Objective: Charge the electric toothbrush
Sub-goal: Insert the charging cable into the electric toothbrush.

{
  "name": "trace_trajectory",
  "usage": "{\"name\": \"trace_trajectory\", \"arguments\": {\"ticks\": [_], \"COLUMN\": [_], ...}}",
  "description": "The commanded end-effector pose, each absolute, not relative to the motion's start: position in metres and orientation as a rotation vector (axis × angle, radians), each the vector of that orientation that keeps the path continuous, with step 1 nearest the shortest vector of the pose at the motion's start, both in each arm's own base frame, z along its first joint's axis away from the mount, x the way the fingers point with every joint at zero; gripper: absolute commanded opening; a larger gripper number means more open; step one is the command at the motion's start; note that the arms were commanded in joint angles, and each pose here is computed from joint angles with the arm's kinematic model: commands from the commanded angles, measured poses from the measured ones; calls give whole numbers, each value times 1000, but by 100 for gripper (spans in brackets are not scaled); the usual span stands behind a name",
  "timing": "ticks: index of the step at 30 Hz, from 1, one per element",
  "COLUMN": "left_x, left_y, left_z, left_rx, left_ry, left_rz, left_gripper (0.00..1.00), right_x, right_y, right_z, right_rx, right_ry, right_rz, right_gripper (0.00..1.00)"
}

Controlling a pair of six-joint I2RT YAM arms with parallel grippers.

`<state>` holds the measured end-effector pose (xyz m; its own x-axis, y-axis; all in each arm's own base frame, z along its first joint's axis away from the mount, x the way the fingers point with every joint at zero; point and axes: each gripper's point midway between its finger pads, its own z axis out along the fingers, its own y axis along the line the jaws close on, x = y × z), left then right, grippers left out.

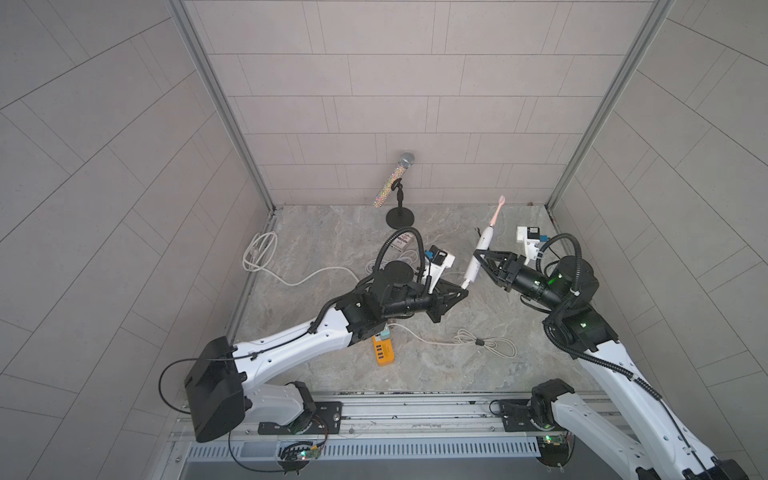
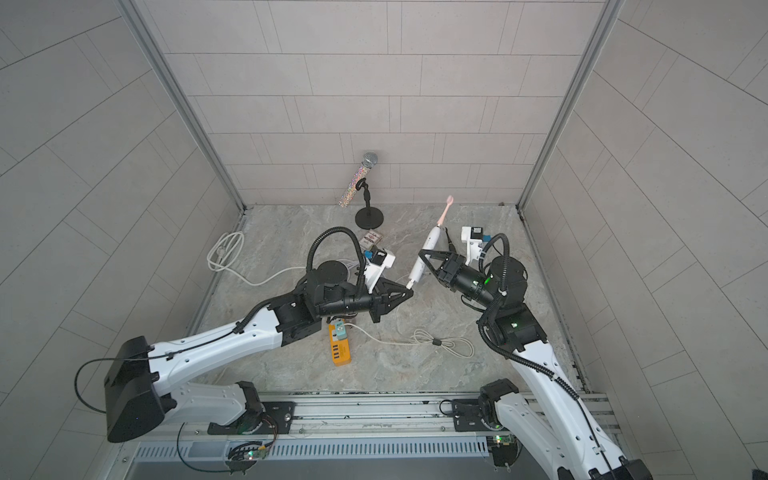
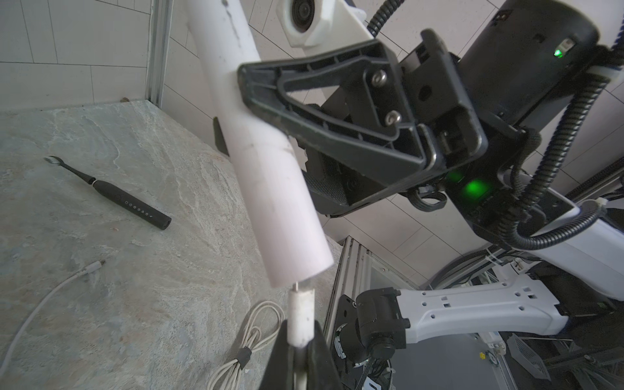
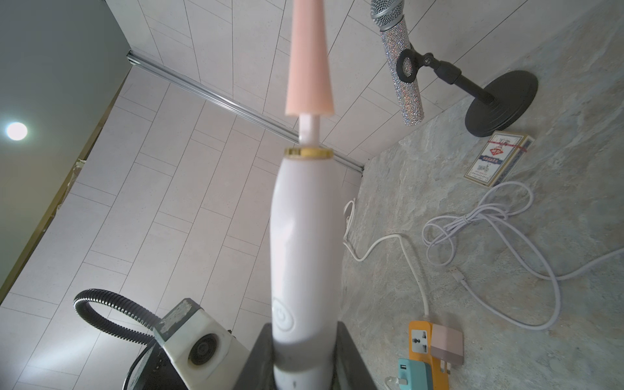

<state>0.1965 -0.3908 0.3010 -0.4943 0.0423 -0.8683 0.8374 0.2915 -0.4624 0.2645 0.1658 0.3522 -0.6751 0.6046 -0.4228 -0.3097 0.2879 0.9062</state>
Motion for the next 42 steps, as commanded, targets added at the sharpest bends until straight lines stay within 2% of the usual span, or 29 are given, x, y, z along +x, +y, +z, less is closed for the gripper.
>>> {"name": "trace_trajectory", "arguments": {"ticks": [1,8,19,42], "left_x": [203,215,219,229], "left_y": [-391,-388,-395,-394], "left_z": [328,330,343,419], "left_rx": [776,730,658,634], "left_ry": [1680,1694,1691,1416], "left_rz": [-1273,-1228,-1307,-1328], "left_gripper": [0,0,0,0], "right_x": [259,257,251,231], "right_y": [167,167,170,199], "right_z": [362,365,363,300], "right_rx": [236,223,147,105], "right_ry": [1746,1739,1770,1907], "right_rz": [1482,1477,1344,1450], "right_gripper": [2,1,0,0]}}
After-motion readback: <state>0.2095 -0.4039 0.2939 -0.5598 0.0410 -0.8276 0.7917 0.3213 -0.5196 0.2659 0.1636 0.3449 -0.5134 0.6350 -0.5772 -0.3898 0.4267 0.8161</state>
